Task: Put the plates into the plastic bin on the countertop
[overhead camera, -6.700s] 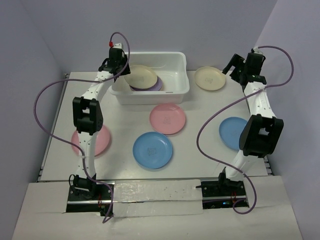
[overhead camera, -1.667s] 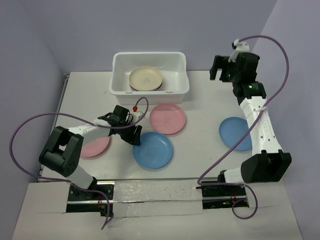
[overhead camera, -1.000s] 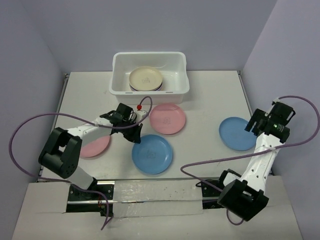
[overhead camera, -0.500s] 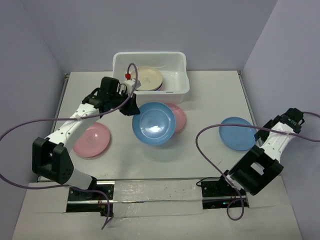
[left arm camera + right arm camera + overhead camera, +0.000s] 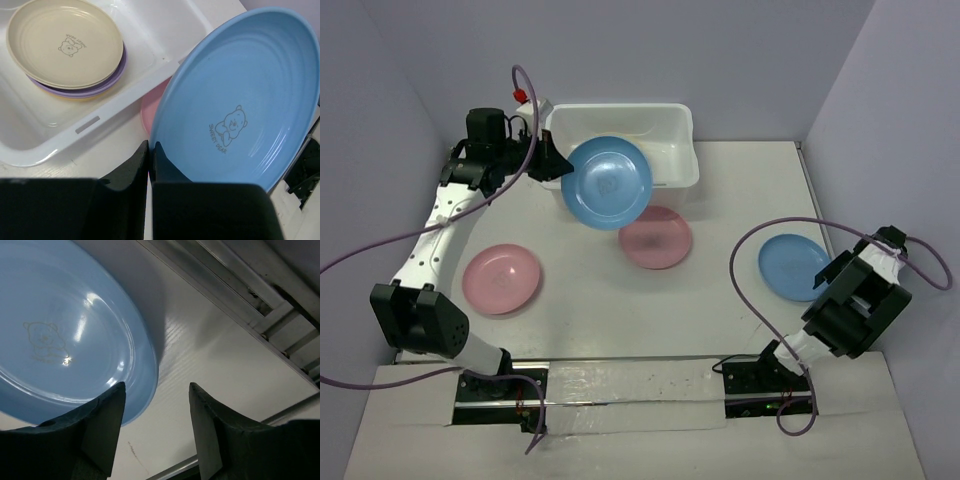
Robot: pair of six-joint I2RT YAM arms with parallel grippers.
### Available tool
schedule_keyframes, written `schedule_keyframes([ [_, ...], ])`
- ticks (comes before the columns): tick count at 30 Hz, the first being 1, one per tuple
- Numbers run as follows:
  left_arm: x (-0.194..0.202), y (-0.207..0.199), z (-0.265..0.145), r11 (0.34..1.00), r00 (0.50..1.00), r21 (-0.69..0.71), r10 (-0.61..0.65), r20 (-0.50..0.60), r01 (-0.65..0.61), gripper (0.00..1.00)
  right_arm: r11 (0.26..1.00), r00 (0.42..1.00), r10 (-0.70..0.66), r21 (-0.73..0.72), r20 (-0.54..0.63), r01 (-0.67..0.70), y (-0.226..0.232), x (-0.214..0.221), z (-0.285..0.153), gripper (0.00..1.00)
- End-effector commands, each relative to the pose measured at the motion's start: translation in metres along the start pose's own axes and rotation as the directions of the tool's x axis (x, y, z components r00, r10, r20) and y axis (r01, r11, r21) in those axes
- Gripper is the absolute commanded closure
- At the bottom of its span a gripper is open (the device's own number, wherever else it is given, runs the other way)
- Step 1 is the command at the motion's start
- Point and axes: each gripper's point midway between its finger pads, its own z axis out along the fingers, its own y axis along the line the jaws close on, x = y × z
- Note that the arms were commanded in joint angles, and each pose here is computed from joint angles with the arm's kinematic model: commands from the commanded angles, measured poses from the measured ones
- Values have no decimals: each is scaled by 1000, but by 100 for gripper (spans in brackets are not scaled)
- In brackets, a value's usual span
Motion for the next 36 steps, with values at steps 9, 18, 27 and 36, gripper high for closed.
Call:
schedule_keyframes([
  [9,-58,22,-21,999,989,11,-44,142,43,100,998,995,12,-52,-99,-18,21,-15,41,60],
  [18,-126,90,-13,976,960,-174,-83,268,133,100,994,990,-83,-81,-115,74,30,-17,45,100],
  [27,-116,183,63,871,952,-418,-154,265,258,100,934,967,-252,-252,34,252,72,-28,0,100],
  [36,-72,196,128,836,944,-452,-215,249,310,100,816,899,-359,-385,249,432,135,-27,-71,100],
])
